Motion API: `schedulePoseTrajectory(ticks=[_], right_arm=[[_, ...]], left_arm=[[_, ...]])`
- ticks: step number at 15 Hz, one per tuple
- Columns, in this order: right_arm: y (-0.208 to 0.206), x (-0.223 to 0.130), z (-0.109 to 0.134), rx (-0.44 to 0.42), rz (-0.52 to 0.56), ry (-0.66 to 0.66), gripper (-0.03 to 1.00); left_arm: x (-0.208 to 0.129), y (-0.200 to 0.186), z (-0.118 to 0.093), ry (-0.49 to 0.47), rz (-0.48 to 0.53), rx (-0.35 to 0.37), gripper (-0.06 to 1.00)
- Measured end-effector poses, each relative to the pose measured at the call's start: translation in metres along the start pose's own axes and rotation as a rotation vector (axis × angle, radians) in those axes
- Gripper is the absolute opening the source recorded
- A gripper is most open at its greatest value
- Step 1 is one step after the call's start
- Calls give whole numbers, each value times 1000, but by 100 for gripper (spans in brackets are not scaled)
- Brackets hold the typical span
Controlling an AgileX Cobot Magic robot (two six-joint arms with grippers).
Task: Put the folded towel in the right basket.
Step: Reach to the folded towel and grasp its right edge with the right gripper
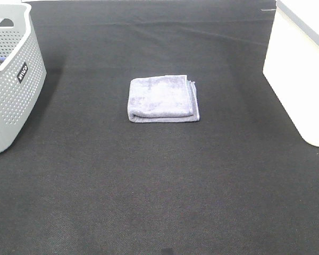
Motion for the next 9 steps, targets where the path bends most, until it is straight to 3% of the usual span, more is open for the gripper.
schedulePoseTrajectory(ticks=[9], right_arm=[[0, 0, 0, 0, 0, 0, 60]], left_arm=[[0, 0, 0, 0, 0, 0, 97]])
Point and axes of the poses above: a point on each arm's last joint axis where the gripper is mounted, y pointing out along that axis toward the gripper, z along the wrist's bending axis when the last joint is at zero, x = y × z, the point moved 3 cm from there along y, pointing out along that axis toward the gripper, and after that the axes turned 15 degrees about -y, right-handed, at the moved point
